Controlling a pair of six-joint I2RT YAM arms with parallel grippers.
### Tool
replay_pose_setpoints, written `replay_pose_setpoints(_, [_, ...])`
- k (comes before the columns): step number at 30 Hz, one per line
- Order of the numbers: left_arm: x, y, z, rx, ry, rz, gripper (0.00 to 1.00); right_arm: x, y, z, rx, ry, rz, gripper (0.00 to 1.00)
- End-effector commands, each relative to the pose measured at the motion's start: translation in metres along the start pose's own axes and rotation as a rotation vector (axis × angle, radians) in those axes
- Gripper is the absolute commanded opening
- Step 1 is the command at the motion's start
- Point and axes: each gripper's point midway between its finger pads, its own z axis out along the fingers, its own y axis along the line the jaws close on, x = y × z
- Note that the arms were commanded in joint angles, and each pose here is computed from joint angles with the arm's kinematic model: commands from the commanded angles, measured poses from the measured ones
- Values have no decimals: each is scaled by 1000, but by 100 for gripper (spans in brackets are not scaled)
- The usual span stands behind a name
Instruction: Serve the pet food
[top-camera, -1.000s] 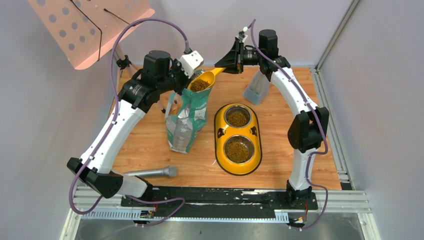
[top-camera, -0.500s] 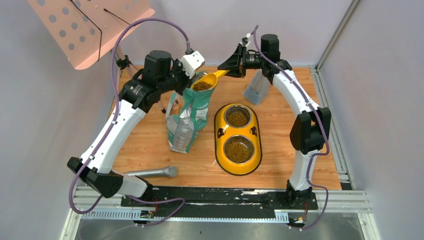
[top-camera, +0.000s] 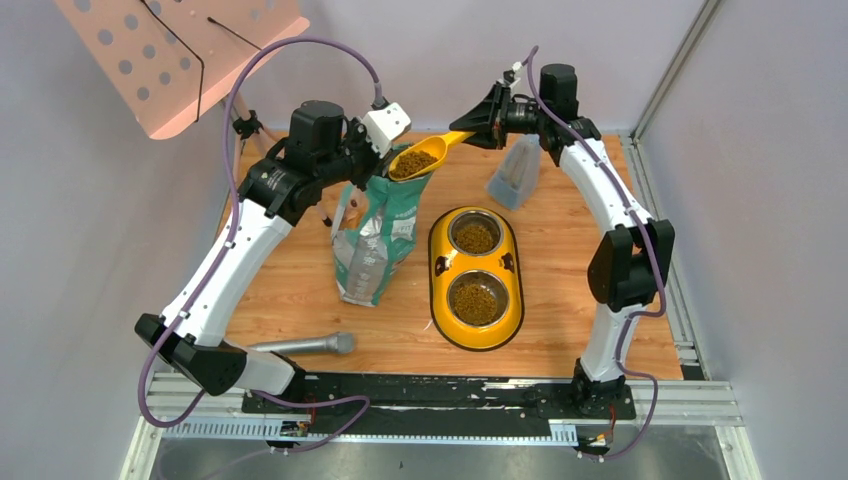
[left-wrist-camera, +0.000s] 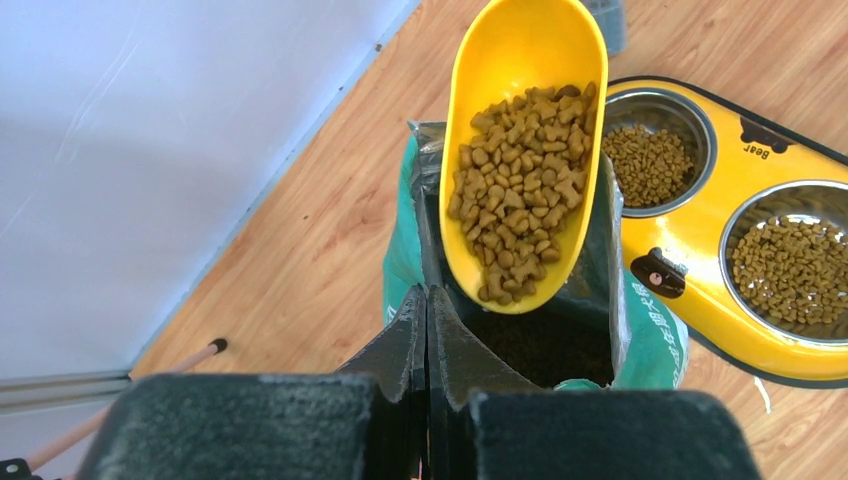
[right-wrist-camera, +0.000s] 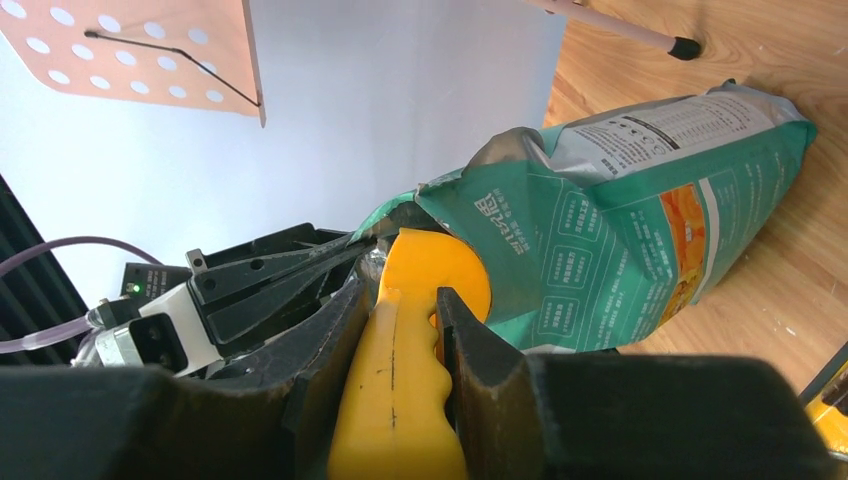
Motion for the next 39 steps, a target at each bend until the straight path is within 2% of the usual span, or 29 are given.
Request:
replay_pose_setpoints(1, [-45,18,-12,-69,-146,44,0,10,31,-19,-31,-16,-9,0])
replay_pose_setpoints(10, [-40,18,-9,-71,-128,47,0,12,36,-38,-50,-13,17,0])
replay_pose_setpoints(24, [-35,19,-7,-80,-111,23,0,13,28,-95,-81,-44,77,0])
replay_pose_setpoints(33, [-37,24,-11,-107,-115,41,0,24,15,-140,-94,-83,32,0])
replay_pose_setpoints(39, [-45,24,-16,-109,-146,21,0,54,-8,-159,-99,-60,-66,0])
